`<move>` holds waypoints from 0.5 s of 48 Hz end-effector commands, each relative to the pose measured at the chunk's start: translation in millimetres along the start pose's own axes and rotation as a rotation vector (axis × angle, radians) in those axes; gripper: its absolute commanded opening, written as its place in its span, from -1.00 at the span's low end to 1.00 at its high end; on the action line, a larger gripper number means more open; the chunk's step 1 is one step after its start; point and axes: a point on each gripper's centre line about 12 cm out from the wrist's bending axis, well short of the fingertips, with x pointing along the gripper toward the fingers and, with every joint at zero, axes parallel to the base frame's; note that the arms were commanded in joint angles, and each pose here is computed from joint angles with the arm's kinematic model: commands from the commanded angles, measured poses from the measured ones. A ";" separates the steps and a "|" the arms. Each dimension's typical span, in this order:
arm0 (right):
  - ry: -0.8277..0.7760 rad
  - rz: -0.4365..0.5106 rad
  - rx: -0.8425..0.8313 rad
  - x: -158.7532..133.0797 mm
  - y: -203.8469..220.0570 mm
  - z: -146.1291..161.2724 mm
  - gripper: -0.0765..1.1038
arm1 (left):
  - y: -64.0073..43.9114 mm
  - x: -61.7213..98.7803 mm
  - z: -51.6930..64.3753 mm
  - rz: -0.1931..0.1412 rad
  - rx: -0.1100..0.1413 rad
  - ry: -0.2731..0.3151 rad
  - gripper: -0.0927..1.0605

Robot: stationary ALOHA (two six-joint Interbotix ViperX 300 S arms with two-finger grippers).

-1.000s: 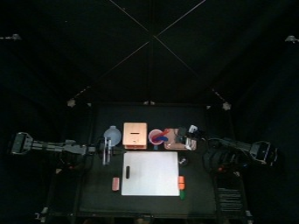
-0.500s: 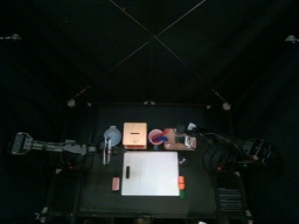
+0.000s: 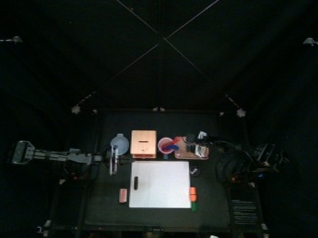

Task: Place sushi on board then cut the sushi with the knife then place the pieces on the plate
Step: Place the sushi on the board

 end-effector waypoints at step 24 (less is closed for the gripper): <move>-0.022 -0.001 0.004 0.2 5.6 -3.1 0.34 | 2.5 1.4 5.2 0.011 -0.005 -0.020 -0.87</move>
